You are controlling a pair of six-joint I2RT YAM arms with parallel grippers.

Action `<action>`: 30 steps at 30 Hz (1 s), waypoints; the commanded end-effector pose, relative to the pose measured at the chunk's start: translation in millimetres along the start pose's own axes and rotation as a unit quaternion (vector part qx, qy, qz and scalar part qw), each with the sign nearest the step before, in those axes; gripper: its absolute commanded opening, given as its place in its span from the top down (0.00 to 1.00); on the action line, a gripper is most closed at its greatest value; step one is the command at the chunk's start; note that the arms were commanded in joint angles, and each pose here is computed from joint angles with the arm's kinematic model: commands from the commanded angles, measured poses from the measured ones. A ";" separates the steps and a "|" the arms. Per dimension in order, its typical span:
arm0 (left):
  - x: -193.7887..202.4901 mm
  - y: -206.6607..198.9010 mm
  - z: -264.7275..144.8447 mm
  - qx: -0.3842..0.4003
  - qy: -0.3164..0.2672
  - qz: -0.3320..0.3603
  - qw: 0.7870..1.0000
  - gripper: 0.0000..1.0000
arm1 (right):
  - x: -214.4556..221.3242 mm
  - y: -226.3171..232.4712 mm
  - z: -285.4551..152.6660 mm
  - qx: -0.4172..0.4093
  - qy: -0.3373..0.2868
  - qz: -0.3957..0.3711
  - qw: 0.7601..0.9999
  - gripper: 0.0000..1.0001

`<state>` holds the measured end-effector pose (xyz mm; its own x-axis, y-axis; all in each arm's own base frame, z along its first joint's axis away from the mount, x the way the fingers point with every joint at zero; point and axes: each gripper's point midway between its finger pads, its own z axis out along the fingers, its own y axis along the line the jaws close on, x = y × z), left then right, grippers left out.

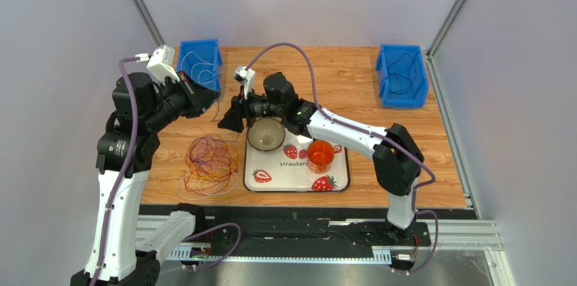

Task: Untangle the cables
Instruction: Pick up the cable from the cable.

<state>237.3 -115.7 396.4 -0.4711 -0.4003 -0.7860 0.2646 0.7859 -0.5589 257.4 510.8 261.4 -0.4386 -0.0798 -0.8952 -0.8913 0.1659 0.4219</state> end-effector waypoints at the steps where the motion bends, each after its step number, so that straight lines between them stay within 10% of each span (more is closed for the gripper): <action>1: -11.8 -13.4 -6.8 0.024 -0.017 0.005 1.000 1.00 | -21.5 12.0 9.0 -0.029 -0.026 -0.016 0.999 0.46; 7: -13.1 -14.7 -7.0 0.027 -0.016 0.003 0.999 1.00 | -23.4 11.0 13.6 -0.034 -0.026 -0.014 0.999 0.51; 17: -12.3 -14.3 -12.6 0.024 -0.019 0.003 1.000 1.00 | -31.6 12.8 14.7 -0.031 -0.035 0.001 0.999 1.00; 30: -11.4 -3.0 -49.2 -0.027 -0.068 0.006 0.997 1.00 | -111.9 -6.1 -30.1 0.026 -0.133 0.065 0.989 1.00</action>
<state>215.8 -104.2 409.0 -0.4222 -0.4227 -0.8019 0.2540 0.7940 -0.5523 279.2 518.8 283.9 -0.5146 0.0004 -0.8574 -0.8402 0.1990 0.5044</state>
